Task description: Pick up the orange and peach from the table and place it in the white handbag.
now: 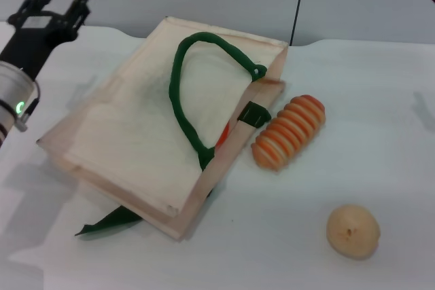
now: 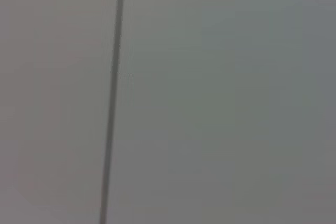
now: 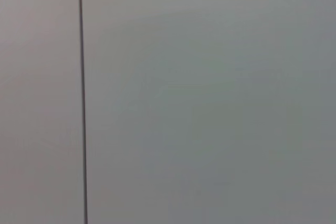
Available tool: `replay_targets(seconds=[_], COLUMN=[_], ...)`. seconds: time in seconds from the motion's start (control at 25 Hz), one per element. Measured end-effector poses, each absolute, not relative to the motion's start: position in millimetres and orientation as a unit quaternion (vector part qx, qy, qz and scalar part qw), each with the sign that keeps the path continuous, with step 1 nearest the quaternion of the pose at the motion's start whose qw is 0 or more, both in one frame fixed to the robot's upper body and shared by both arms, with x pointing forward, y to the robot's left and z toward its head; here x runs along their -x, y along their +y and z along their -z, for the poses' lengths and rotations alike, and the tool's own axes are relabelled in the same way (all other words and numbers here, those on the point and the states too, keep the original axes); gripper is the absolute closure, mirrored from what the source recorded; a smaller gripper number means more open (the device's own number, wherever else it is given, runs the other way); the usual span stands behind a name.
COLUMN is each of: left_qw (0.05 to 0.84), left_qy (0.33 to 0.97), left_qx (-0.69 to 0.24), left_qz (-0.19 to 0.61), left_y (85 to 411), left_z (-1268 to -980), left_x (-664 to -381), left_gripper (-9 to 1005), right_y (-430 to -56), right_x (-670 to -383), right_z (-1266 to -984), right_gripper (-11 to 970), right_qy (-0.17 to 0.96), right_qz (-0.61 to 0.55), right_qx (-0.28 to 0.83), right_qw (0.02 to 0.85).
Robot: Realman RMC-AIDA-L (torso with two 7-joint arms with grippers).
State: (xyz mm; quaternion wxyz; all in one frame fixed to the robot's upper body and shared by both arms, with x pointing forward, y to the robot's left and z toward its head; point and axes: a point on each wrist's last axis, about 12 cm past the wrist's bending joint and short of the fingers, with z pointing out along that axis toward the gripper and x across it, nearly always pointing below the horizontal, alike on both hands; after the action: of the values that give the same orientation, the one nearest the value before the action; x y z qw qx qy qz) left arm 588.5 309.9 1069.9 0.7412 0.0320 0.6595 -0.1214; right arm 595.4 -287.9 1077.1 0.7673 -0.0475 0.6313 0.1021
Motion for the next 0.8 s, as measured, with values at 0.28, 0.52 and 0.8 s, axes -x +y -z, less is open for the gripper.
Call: replay_targets(seconds=[0.28, 0.52, 0.8], left_qw=[0.747, 0.75, 0.753], left_qy=[0.656, 0.651, 0.644], left_qx=[0.005, 0.01, 0.02], left_qz=[0.111, 0.117, 0.133], left_y=[322, 323, 322], left_z=[-1065, -1066, -1068], left_x=[-577, -577, -576], left_gripper=[294, 294, 294], right_y=[-291, -292, -291], right_x=[-591, -590, -590], right_z=[-1072, -1071, -1071], right_gripper=[80, 80, 79], right_qy=[0.638, 0.64, 0.64], right_qz=[-0.099, -0.099, -0.1], right_qx=[0.041, 0.039, 0.04], right_qw=[0.762, 0.761, 0.76])
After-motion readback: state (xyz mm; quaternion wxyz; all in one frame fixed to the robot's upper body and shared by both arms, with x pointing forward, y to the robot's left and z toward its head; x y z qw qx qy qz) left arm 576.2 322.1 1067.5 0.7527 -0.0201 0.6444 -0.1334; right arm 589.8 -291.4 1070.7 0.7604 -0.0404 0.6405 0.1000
